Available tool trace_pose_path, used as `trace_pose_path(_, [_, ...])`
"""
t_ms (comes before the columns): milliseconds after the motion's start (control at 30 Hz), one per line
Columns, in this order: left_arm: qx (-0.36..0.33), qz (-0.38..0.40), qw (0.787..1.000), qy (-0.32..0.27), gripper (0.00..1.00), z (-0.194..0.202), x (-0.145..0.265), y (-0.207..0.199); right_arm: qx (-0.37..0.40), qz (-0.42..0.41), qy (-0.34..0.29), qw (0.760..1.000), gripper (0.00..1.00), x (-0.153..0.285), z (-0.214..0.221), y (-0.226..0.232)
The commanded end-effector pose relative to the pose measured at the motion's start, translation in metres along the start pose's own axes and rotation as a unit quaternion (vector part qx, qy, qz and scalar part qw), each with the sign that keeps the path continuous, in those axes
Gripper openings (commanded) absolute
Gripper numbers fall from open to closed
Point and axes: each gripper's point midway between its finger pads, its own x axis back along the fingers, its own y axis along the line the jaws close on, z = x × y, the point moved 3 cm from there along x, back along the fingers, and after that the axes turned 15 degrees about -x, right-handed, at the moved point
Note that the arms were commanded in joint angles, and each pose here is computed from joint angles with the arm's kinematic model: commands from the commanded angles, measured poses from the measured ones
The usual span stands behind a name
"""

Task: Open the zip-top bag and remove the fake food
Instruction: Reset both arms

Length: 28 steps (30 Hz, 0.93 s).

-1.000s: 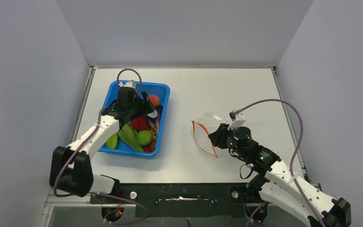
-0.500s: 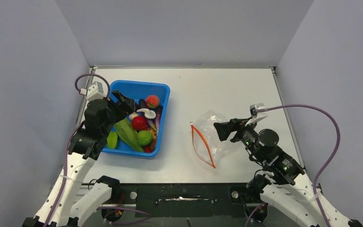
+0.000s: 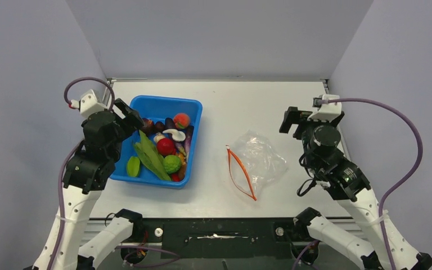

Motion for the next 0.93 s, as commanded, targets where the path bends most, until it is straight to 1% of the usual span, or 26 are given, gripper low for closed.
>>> trace_pose_path(0, [-0.014,-0.036,0.998,-0.054,0.78,-0.050,0.003,0.001,0.030,0.073,-0.021,0.997,0.98,-0.018,-0.046,-0.021])
trace_pose_path(67, [-0.018,-0.047,0.996,-0.071,0.78,-0.069,0.004,0.000,0.016,0.087,0.003,0.996,0.98,-0.040,-0.056,-0.043])
trace_pose_path(133, [-0.021,-0.050,0.995,-0.088,0.78,-0.085,0.006,-0.002,-0.020,0.063,0.043,0.997,0.98,-0.058,-0.061,-0.064])
trace_pose_path(200, [-0.026,-0.040,0.993,-0.104,0.78,-0.095,0.009,-0.005,-0.065,0.048,0.072,0.994,0.98,-0.066,-0.067,-0.087])
trace_pose_path(233, [-0.027,-0.033,0.993,-0.112,0.78,-0.099,0.010,-0.007,-0.078,0.049,0.075,0.993,0.98,-0.063,-0.073,-0.095])
trace_pose_path(300, [-0.027,-0.026,0.992,-0.124,0.78,-0.105,0.014,-0.008,-0.074,0.040,0.047,0.995,0.98,-0.055,-0.091,-0.094])
trace_pose_path(400, [-0.023,-0.029,0.990,-0.135,0.78,-0.114,0.021,-0.005,-0.036,-0.017,-0.027,0.999,0.98,-0.032,-0.119,-0.071])
trace_pose_path(467, [-0.023,-0.031,0.990,-0.139,0.78,-0.117,0.024,-0.005,-0.026,-0.041,-0.058,0.997,0.98,-0.019,-0.128,-0.061])
trace_pose_path(533, [-0.030,-0.029,0.989,-0.139,0.78,-0.117,0.023,-0.005,-0.022,-0.056,-0.061,0.996,0.98,-0.013,-0.132,-0.054])
trace_pose_path(633, [-0.030,-0.026,0.990,-0.138,0.78,-0.114,0.018,-0.008,-0.017,-0.076,-0.045,0.996,0.98,-0.013,-0.132,-0.047])
trace_pose_path(767, [-0.042,-0.017,0.992,-0.120,0.78,-0.102,0.004,-0.015,-0.018,-0.066,-0.036,0.997,0.98,-0.018,-0.126,-0.052])
trace_pose_path(900, [-0.044,-0.044,0.993,-0.099,0.78,-0.092,-0.009,-0.012,-0.006,-0.057,-0.026,0.998,0.98,-0.020,-0.122,-0.057])
